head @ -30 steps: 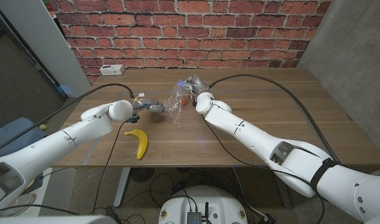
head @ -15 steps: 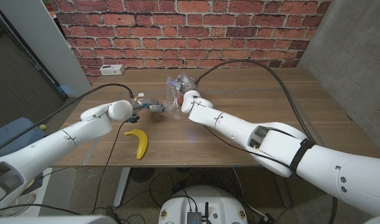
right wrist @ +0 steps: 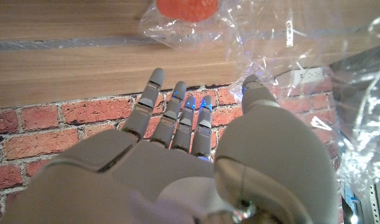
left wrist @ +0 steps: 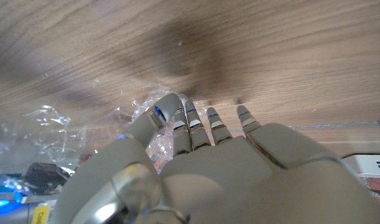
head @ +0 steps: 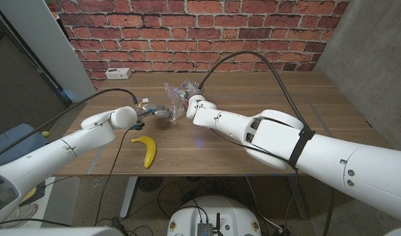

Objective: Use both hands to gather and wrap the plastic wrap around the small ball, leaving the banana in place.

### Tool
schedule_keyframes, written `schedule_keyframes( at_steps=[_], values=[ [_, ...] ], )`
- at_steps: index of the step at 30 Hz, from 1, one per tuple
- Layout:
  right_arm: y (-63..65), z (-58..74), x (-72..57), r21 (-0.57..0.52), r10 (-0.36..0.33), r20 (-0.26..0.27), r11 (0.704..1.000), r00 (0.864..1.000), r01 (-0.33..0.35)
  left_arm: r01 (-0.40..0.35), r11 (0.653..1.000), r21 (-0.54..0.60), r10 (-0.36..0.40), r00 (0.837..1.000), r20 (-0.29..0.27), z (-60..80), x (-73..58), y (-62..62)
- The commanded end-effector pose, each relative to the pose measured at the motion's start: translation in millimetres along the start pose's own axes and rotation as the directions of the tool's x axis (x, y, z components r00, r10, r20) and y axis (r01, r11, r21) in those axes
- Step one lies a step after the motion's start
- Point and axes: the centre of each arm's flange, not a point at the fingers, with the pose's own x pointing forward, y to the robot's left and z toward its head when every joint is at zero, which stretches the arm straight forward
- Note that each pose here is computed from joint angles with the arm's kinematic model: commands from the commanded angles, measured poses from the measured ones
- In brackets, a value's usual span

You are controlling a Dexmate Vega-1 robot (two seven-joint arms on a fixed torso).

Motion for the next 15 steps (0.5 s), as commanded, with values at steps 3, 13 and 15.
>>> schedule_keyframes(
  at_steps=[3,13,15],
  values=[
    [14.4,-17.8,-0.4,-0.169,0.119,-0.046,0.978,0.992,-0.125,-0.081,0.996,-0.041,0.082,0.996,0.025,-1.9,-12.3,7.6],
    [14.1,-17.5,-0.3,-0.210,0.127,-0.047,0.968,0.991,-0.134,-0.327,0.911,-0.251,0.364,0.924,0.115,-6.4,-43.6,17.6],
    [15.2,-17.7,-0.4,-0.213,0.133,-0.043,0.967,0.990,-0.139,-0.370,0.883,-0.289,0.420,0.898,0.134,-5.8,-49.3,18.4]
  ],
)
